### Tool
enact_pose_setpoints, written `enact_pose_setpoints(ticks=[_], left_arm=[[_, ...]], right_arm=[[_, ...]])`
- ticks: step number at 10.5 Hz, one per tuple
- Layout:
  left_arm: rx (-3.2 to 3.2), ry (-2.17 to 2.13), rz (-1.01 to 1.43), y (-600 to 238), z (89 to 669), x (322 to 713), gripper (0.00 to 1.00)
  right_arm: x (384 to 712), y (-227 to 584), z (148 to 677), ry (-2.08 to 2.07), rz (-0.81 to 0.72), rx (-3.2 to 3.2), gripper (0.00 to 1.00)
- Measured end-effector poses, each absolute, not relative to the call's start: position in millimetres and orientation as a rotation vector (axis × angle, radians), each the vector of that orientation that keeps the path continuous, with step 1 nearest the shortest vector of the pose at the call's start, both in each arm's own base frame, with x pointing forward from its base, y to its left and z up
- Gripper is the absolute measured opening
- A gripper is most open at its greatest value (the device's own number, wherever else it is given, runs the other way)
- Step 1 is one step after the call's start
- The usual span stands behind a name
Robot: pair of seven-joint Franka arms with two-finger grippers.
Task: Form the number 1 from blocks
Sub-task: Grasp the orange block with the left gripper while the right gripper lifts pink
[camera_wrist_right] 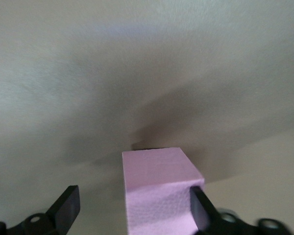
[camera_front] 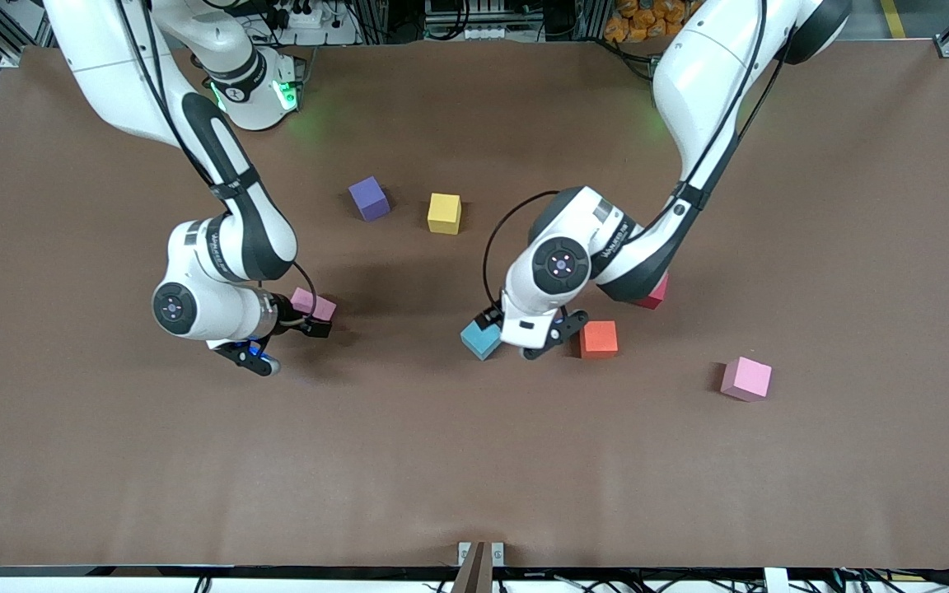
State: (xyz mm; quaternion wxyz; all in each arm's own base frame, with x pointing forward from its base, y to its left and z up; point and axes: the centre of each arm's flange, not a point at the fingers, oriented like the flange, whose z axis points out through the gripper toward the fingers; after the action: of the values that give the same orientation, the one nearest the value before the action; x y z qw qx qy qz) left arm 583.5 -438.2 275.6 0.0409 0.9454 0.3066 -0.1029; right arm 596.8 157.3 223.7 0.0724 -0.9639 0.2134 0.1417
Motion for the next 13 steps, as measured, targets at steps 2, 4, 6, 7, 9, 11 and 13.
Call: enact_pose_setpoints(ticks=[2, 4, 6, 7, 9, 11, 13], left_arm=[[2.901, 1.062, -0.389, -385.0, 268.3, 608.9, 1.00], [2.890, 1.191, -0.482, -327.5, 257.7, 628.4, 1.00], [2.861, 1.281, -0.531, -299.9, 245.2, 632.9, 1.00], [2.849, 1.306, -0.532, -294.2, 245.5, 634.9, 1.00], [2.920, 1.226, -0.446, -293.2, 252.6, 637.2, 1.00], [3.031, 0.927, -0.408, -299.2, 255.1, 634.7, 1.00], [3.091, 0.605, -0.427, -297.2, 248.7, 632.0, 1.00]], right_arm=[[595.3, 151.1, 237.0, 0.610, 0.427, -2.894, 1.00], [589.6, 149.4, 232.9, 0.593, 0.441, -2.898, 1.00], [585.3, 152.8, 228.0, 0.584, 0.444, -2.903, 1.00], [584.0, 153.5, 226.3, 0.583, 0.448, -2.905, 1.00], [581.2, 152.7, 216.4, 0.589, 0.446, -2.908, 1.00], [573.5, 151.7, 196.0, 0.601, 0.427, -2.918, 1.00], [571.0, 153.9, 189.9, 0.598, 0.428, -2.922, 0.95]])
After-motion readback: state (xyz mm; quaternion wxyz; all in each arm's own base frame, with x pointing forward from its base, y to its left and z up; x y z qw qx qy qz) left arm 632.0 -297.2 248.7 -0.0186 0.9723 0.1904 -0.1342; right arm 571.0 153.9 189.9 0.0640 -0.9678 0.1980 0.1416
